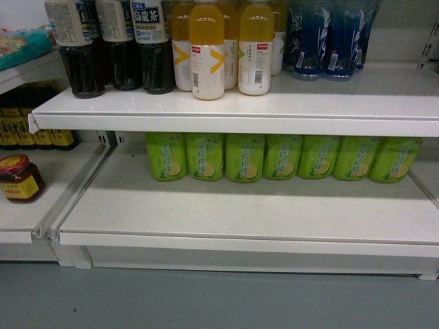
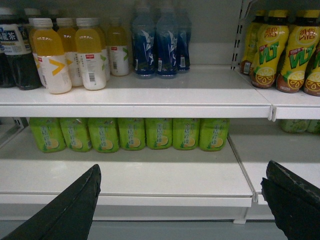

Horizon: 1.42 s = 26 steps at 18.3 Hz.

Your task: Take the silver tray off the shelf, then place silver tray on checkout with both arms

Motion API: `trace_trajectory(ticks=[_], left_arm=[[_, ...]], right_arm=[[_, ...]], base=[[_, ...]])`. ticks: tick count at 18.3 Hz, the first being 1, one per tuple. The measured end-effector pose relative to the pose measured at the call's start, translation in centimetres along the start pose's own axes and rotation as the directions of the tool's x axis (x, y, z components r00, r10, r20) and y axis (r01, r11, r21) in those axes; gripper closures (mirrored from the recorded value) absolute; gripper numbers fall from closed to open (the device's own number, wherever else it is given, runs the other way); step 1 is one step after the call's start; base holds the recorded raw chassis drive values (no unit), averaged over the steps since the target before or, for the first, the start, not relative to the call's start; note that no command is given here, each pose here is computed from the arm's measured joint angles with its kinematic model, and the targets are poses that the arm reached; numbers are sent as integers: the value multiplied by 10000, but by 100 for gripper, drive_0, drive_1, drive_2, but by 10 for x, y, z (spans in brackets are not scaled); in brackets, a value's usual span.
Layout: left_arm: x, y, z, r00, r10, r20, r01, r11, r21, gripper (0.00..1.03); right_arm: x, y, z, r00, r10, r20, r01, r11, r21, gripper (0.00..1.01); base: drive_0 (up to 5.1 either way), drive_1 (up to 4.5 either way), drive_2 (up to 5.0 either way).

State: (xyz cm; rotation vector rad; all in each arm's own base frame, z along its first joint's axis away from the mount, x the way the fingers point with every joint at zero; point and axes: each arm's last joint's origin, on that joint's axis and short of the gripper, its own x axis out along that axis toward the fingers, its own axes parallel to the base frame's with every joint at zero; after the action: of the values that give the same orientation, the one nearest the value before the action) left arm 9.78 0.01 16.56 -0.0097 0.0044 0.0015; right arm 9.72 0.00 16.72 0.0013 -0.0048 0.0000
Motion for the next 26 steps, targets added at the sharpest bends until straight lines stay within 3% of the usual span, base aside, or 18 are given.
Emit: trace_trajectory(ticks=[26], left_arm=[[0, 0, 0, 10000, 0, 0, 0, 10000, 0, 5]], right_arm=[[0, 0, 0, 10000, 0, 0, 0, 10000, 0, 3]], base=[[0, 0, 0]])
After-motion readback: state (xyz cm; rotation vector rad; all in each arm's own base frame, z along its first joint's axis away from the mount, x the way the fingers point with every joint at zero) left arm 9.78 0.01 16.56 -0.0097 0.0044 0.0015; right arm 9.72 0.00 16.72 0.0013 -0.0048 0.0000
